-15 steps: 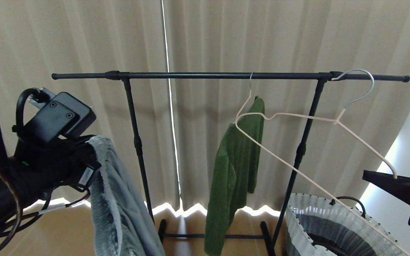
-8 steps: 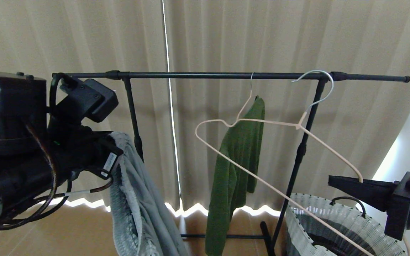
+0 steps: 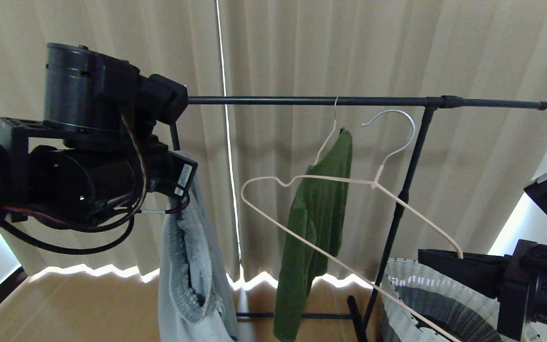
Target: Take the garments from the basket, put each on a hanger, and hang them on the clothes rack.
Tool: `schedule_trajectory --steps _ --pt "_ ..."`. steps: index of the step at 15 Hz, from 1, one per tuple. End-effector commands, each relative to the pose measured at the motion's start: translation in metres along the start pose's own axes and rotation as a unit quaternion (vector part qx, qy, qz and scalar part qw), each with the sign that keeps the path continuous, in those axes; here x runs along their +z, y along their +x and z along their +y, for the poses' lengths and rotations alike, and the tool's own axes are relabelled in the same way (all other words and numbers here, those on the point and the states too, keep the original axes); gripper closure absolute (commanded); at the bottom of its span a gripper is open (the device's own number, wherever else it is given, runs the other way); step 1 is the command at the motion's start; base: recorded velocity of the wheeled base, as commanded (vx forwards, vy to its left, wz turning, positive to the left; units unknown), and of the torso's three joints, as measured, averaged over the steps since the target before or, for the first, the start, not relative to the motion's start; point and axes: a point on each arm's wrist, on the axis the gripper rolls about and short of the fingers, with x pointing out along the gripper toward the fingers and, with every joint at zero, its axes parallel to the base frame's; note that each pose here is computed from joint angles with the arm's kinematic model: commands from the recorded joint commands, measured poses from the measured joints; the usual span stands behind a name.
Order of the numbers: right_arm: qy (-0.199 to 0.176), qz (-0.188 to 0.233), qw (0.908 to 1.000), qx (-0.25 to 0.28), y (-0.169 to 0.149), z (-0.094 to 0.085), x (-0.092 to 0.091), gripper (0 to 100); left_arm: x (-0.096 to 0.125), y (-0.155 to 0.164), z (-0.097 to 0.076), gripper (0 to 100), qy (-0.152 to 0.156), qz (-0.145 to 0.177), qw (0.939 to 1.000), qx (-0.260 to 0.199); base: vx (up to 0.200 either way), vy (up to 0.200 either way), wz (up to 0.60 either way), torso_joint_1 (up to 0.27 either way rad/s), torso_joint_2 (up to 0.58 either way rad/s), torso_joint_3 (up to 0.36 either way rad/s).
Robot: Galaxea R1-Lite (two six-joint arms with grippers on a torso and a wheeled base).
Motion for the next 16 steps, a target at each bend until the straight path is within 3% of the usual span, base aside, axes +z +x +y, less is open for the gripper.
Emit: schedule_trajectory --steps 1,3,6,9,11,14,16 --pt "-0.005 0.006 0.9999 0.015 0.003 0.005 -0.001 100 0.001 0.011 -0.007 100 0.006 0.01 0.9999 0.008 0.0 0.0 0.0 0.0 0.0 0.0" --pt "-0.011 0.012 0.9992 0.036 0.004 0.013 -0.002 100 0.002 0.019 -0.012 100 0.006 0.015 0.9994 0.031 0.0 0.0 0.0 0.0 0.0 0.0" --pt "-0.016 -0.003 0.9986 0.051 0.006 0.018 0.001 100 0.002 0.024 -0.015 100 0.007 0.016 0.9994 0.03 0.0 0.0 0.0 0.0 0.0 0.0" --pt "-0.014 0.01 0.9984 0.053 0.018 0.022 0.003 100 0.005 0.027 -0.017 100 0.003 0.01 0.9994 0.032 0.0 0.0 0.0 0.0 0.0 0.0" --pt "-0.006 0.007 0.9966 0.082 0.032 0.035 0.003 100 0.011 0.032 -0.021 100 0.001 0.006 0.999 0.043 0.0 0.0 0.0 0.0 0.0 0.0" --pt "-0.008 0.023 0.9987 0.044 0.05 0.035 -0.003 100 0.014 0.031 -0.021 100 -0.001 0.004 0.9984 0.057 0.0 0.0 0.0 0.0 0.0 0.0" --pt "-0.007 0.007 0.9998 0.018 0.053 0.034 -0.002 100 0.017 0.032 -0.017 100 -0.004 0.001 0.998 0.063 0.0 0.0 0.0 0.0 0.0 0.0"
